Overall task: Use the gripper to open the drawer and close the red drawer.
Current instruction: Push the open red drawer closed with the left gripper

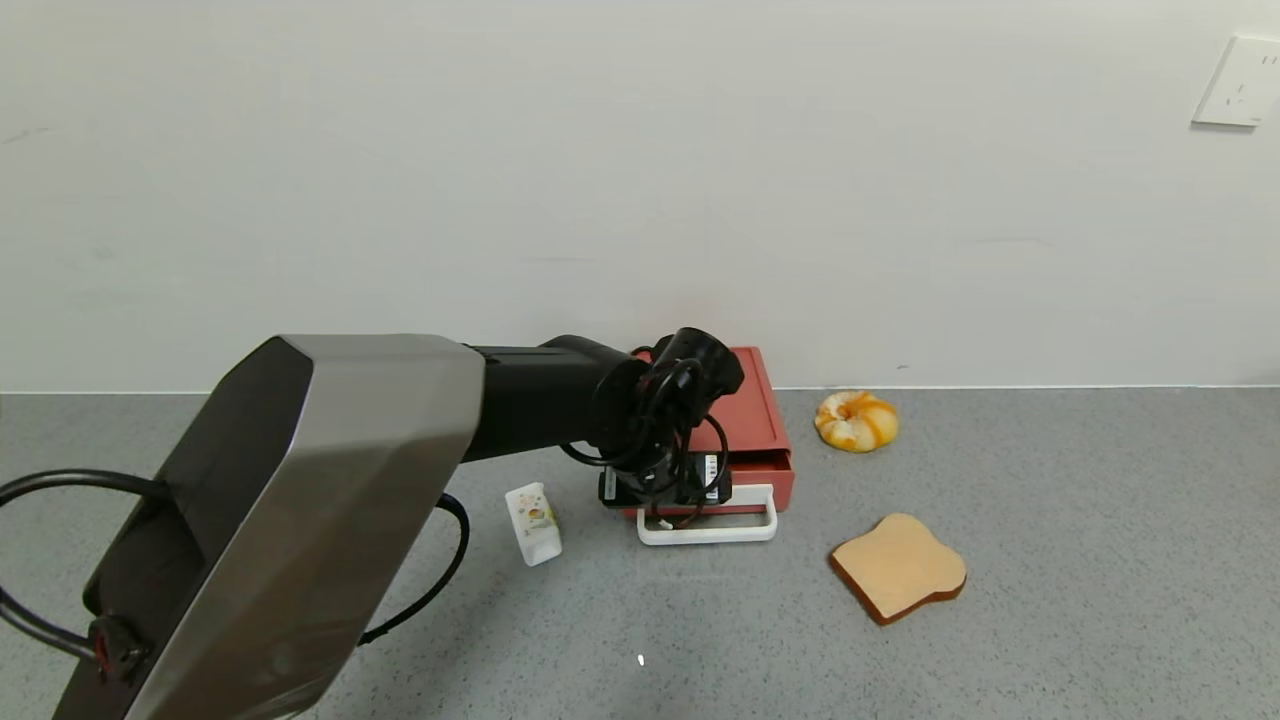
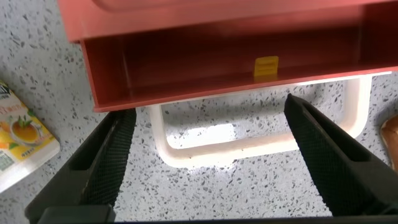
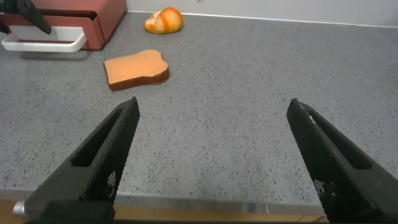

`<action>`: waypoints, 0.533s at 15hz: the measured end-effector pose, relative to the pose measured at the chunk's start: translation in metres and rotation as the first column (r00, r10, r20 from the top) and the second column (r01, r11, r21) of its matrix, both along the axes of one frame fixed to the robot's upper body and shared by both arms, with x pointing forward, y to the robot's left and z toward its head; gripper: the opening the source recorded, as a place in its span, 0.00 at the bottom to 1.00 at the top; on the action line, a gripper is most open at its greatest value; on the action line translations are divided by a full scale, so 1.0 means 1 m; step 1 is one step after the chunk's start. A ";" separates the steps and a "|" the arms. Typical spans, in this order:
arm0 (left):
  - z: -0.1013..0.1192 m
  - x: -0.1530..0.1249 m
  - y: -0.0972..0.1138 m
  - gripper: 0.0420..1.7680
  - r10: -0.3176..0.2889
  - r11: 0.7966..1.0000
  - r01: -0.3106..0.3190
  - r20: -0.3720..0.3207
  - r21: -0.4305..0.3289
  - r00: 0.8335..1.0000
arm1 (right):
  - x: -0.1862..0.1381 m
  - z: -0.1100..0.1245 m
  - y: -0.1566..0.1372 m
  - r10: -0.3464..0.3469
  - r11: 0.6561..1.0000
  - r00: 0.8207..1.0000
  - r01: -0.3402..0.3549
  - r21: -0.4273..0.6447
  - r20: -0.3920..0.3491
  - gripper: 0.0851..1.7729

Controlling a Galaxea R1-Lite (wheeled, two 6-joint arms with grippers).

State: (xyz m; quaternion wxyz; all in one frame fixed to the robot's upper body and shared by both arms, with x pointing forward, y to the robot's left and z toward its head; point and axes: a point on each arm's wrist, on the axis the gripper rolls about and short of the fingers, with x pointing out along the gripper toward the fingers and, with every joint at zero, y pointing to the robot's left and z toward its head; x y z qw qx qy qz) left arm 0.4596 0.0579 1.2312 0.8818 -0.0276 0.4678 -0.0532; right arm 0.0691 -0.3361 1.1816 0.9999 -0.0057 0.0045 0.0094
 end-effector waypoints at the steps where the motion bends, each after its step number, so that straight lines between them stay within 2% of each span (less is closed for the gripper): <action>1: 0.000 0.001 0.000 0.97 -0.001 1.000 0.001 0.005 -0.002 1.000 | 0.000 0.000 0.000 0.000 1.000 1.000 0.000 0.000 0.000 0.98; 8: -0.001 0.009 0.003 0.97 -0.013 1.000 0.013 0.039 -0.004 0.999 | 0.000 0.000 0.000 0.000 1.000 1.000 0.000 0.000 0.000 0.98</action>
